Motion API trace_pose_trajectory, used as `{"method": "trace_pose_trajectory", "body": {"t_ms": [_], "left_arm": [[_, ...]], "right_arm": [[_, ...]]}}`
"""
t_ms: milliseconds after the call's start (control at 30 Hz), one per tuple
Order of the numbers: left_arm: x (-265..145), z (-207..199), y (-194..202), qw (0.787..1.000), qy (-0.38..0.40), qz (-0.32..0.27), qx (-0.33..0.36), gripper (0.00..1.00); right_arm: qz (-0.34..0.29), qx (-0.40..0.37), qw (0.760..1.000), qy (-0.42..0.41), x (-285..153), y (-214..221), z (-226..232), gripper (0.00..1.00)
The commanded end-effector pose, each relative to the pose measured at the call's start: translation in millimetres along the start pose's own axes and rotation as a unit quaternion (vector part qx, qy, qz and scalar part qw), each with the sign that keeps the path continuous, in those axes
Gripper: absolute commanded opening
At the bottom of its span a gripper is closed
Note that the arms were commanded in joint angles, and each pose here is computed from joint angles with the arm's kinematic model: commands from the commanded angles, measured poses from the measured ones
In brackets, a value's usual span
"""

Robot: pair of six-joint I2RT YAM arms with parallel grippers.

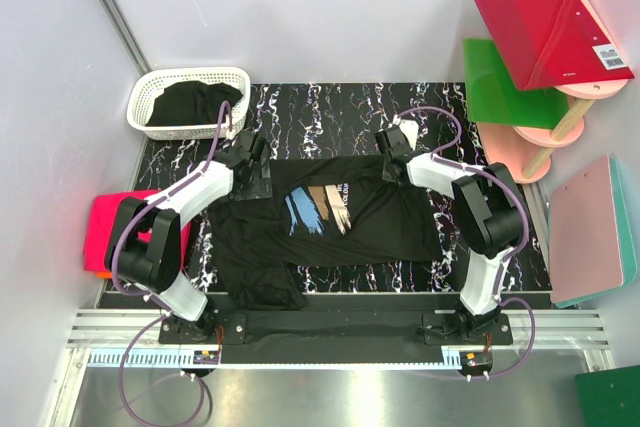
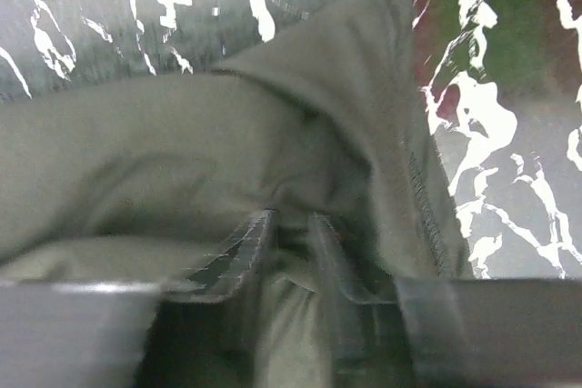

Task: Fold and stack the t-shirts
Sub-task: Fold the flattened tshirt in 1/3 of the way

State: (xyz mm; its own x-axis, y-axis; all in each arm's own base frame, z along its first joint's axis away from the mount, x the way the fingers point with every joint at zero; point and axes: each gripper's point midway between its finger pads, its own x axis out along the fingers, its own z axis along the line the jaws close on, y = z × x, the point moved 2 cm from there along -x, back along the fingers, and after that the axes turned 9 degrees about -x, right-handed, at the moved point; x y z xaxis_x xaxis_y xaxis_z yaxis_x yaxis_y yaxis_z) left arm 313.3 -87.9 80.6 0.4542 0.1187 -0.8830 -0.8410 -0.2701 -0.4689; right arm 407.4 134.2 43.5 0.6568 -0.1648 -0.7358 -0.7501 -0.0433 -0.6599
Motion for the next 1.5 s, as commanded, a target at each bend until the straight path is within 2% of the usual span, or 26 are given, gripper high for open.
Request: {"method": "trace_pose_trajectory", "body": {"t_ms": [0,33,67,100,133,400,733,1167,1300,1367,1433,1467], "left_arm": [[-9.1,-11.2,-20.5,0.999,0.021,-0.034,-0.003,0.88],[-8.1,-10.6,-20.4,0.999,0.019,-0.033,-0.004,0.88],[-6.5,-10.6,-19.3,0.999,0.018,-0.030,-0.002,0.89],[-4.8,-10.7,-18.1,0.999,0.017,-0.027,-0.001,0.89],[-3.8,-11.0,-17.9,1.000,0.016,-0.026,-0.002,0.89],[7.3,-7.9,-9.5,1.000,0.003,-0.011,0.002,0.87],[8.3,-8.6,-10.5,1.000,0.002,-0.012,0.002,0.88],[7.9,-7.6,-6.0,1.000,0.007,-0.010,0.006,0.87],[7.4,-6.8,-6.4,1.000,0.005,-0.012,0.006,0.87],[8.8,-8.3,-5.5,1.000,0.007,-0.008,0.005,0.87],[11.1,-9.4,-4.6,1.000,0.008,-0.004,0.005,0.86],[11.5,-9.0,-3.4,1.000,0.008,-0.003,0.005,0.85]], "right_arm": [[-0.074,0.031,0.997,0.004,-20.0,-45.0,-9.5,0.43],[-0.078,0.035,0.996,0.008,-19.8,-48.5,-13.0,0.58],[-0.084,0.034,0.996,0.007,-21.3,-54.9,-14.4,0.59],[-0.085,0.035,0.996,0.011,-20.2,-56.4,-16.1,0.73],[-0.087,0.035,0.996,0.011,-19.9,-59.5,-17.4,0.75],[-0.078,0.029,0.996,0.032,-8.5,-60.1,-28.1,0.75],[-0.085,0.040,0.994,0.050,-48.2,-43.0,-56.1,0.74],[-0.042,0.067,0.995,0.054,-21.3,-16.2,-57.8,0.64],[-0.062,0.079,0.993,0.065,-30.3,-20.5,-66.9,0.35],[-0.082,0.079,0.992,0.053,-34.9,-30.4,-65.2,0.32],[-0.099,0.084,0.990,0.047,-39.7,-40.5,-64.6,0.16],[-0.106,0.083,0.990,0.044,-42.0,-46.8,-63.9,0.14]]}}
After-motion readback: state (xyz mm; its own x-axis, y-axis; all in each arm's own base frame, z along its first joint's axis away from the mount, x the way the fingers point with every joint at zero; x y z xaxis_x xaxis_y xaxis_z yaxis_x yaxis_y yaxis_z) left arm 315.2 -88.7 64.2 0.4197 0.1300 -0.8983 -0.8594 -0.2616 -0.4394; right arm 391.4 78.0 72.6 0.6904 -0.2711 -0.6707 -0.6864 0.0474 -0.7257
